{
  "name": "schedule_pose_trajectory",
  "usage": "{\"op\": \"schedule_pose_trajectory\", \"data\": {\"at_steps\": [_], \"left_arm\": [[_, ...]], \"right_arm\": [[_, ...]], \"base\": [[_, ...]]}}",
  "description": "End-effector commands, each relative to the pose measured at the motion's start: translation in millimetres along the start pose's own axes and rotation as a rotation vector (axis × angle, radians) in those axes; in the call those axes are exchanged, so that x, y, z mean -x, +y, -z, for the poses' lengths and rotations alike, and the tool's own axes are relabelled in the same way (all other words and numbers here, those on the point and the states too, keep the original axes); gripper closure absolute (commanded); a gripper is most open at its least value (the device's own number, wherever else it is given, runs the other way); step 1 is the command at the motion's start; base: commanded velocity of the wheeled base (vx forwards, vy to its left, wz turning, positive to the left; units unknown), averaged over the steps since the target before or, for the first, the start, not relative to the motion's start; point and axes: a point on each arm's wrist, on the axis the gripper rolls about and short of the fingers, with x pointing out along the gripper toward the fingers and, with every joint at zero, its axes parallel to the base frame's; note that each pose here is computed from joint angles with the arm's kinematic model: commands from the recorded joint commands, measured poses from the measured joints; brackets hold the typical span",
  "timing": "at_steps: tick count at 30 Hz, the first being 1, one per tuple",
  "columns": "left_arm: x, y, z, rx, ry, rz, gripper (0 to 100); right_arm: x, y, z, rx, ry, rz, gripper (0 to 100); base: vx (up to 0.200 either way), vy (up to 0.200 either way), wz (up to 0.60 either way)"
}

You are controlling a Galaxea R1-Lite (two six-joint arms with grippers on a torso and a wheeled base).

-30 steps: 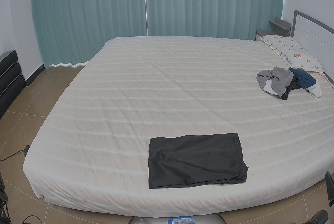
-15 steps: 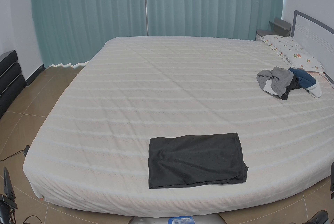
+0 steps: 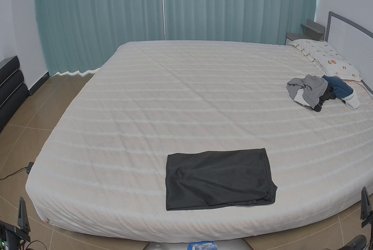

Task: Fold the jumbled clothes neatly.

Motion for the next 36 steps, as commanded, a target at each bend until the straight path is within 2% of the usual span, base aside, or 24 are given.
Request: {"op": "schedule_pose_trajectory", "data": {"at_steps": [1, 7, 11, 13, 18, 19, 22, 28, 30, 36], "left_arm": [[-0.2, -2.2, 5.6, -0.008, 0.013, 0.075, 0], [0.1, -4.5, 5.6, -0.003, 0.007, 0.177, 0], [0.4, -5.4, 5.3, 0.031, 0.007, 0.222, 0], [0.7, -6.1, 5.8, 0.043, 0.018, 0.253, 0], [1.1, -5.9, 6.4, 0.046, 0.035, 0.25, 0], [1.1, -5.9, 6.6, 0.051, 0.038, 0.249, 0], [1.1, -5.8, 6.7, 0.053, 0.04, 0.246, 0], [0.8, -6.9, 9.6, 0.067, 0.053, 0.277, 0], [0.9, -8.4, 11.6, 0.069, 0.079, 0.342, 0], [1.4, -8.2, 12.3, 0.051, 0.071, 0.338, 0]], "right_arm": [[2.4, 3.3, 16.5, 0.004, -0.003, -0.056, 0], [2.5, 4.4, 16.4, -0.013, -0.01, -0.109, 0], [2.5, 4.6, 16.5, -0.096, -0.004, -0.116, 0], [2.5, 4.6, 16.3, -0.104, -0.005, -0.114, 0], [2.5, 4.3, 15.1, -0.034, -0.021, -0.11, 0], [2.5, 4.6, 16.2, 0.009, -0.013, -0.115, 0], [2.6, 5.4, 17.7, -0.019, 0.013, -0.146, 0], [2.9, 4.6, 17.8, -0.026, 0.02, -0.11, 0], [2.8, 4.8, 17.7, -0.071, 0.019, -0.12, 0], [2.6, 4.7, 17.5, -0.143, 0.016, -0.112, 0]], "base": [[0.0, 0.0, 0.0], [0.0, 0.0, 0.0], [0.0, 0.0, 0.0], [0.0, 0.0, 0.0], [0.0, 0.0, 0.0], [0.0, 0.0, 0.0], [0.0, 0.0, 0.0], [0.0, 0.0, 0.0], [0.0, 0.0, 0.0], [0.0, 0.0, 0.0]]}}
